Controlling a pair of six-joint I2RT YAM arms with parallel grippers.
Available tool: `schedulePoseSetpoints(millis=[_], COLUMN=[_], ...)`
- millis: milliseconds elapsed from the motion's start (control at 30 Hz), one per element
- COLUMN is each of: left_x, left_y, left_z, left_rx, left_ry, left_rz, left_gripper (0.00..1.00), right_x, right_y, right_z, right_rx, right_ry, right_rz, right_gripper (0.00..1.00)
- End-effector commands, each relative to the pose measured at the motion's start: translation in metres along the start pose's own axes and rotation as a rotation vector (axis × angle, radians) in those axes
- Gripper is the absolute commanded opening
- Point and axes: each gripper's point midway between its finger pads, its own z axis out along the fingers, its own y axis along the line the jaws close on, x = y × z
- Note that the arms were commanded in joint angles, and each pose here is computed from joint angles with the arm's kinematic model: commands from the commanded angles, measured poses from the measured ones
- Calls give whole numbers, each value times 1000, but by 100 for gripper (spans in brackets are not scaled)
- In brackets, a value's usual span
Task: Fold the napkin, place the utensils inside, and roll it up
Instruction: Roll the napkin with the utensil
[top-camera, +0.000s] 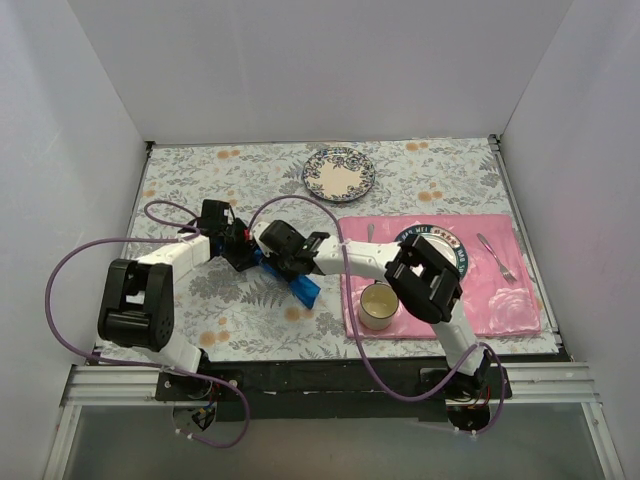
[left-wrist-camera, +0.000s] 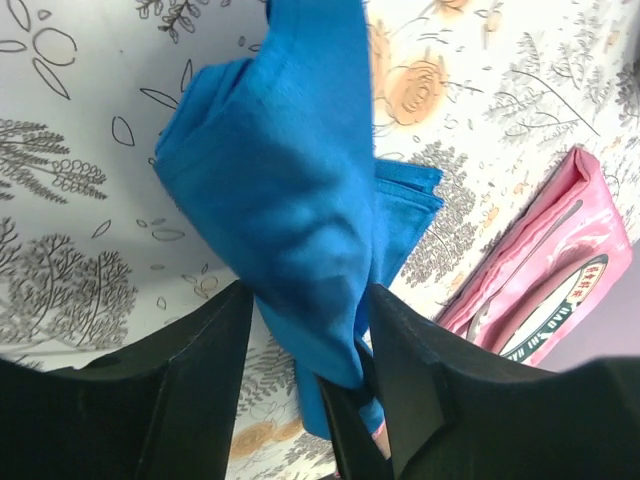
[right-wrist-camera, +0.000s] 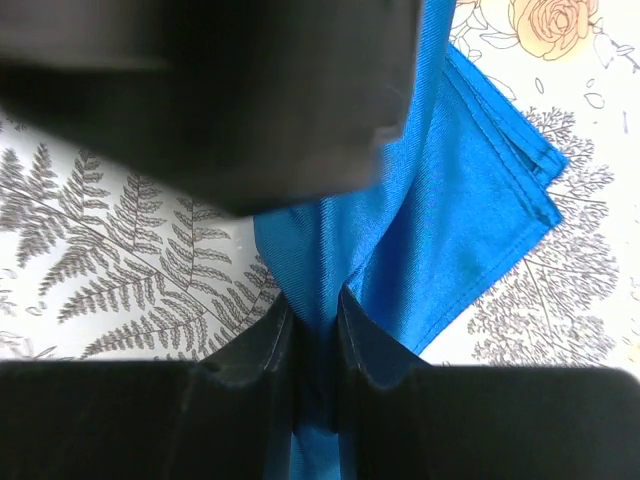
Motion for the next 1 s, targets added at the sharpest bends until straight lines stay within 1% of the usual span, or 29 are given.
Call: schedulePoseSetpoints(millis=[0, 33, 67, 133, 167, 200, 233, 267, 433, 467, 600, 733, 833, 933, 967], left_x=[-23, -25, -25, -22, -20, -19, -16, -13, -9, -9, -12, -11, -12, -9, -9], left_y=[-25, -25, -27, -26, -26, -27, -26, -28, -39, -44, -58, -56, -47, -36, -33], left_z=[-40, -45, -50, -53, -55, -55, -53, -51, -34, -33, -23, -9, 0, 10, 14], left_rx=[37, 32, 38, 39, 44, 51, 56, 69, 111, 126, 152, 139, 112, 80, 69], left_ry=[-129, -146, -155, -147, -144, -137, -126, -106, -52, -47, -44, -19, -28, -12, -10], left_rz=[106, 122, 129, 130, 126, 122, 116, 105, 79, 80, 79, 63, 56, 49, 48], left_gripper=[50, 51, 51, 51, 52, 52, 52, 52, 52, 52, 49, 49, 48, 47, 47], right_x=[4, 4, -2, 0, -4, -6, -4, -2, -10, -5, -3, 2, 5, 7, 5], right_y=[5, 6, 16, 11, 20, 15, 16, 21, 20, 24, 20, 19, 18, 13, 7], right_z=[1, 0, -4, -5, -8, -9, -10, -13, -18, -18, -17, -12, -11, -10, -9], right_rx=[-241, -287, -382, -458, -556, -594, -633, -708, -901, -954, -1010, -1002, -984, -927, -879], right_ry=[11, 13, -1, -6, -25, -27, -19, -8, -40, -16, -18, -13, -7, 0, -8], right_rz=[194, 224, 269, 339, 362, 421, 456, 482, 614, 637, 685, 699, 688, 649, 635], right_gripper=[21, 21, 22, 23, 23, 23, 23, 23, 22, 21, 21, 26, 28, 31, 32])
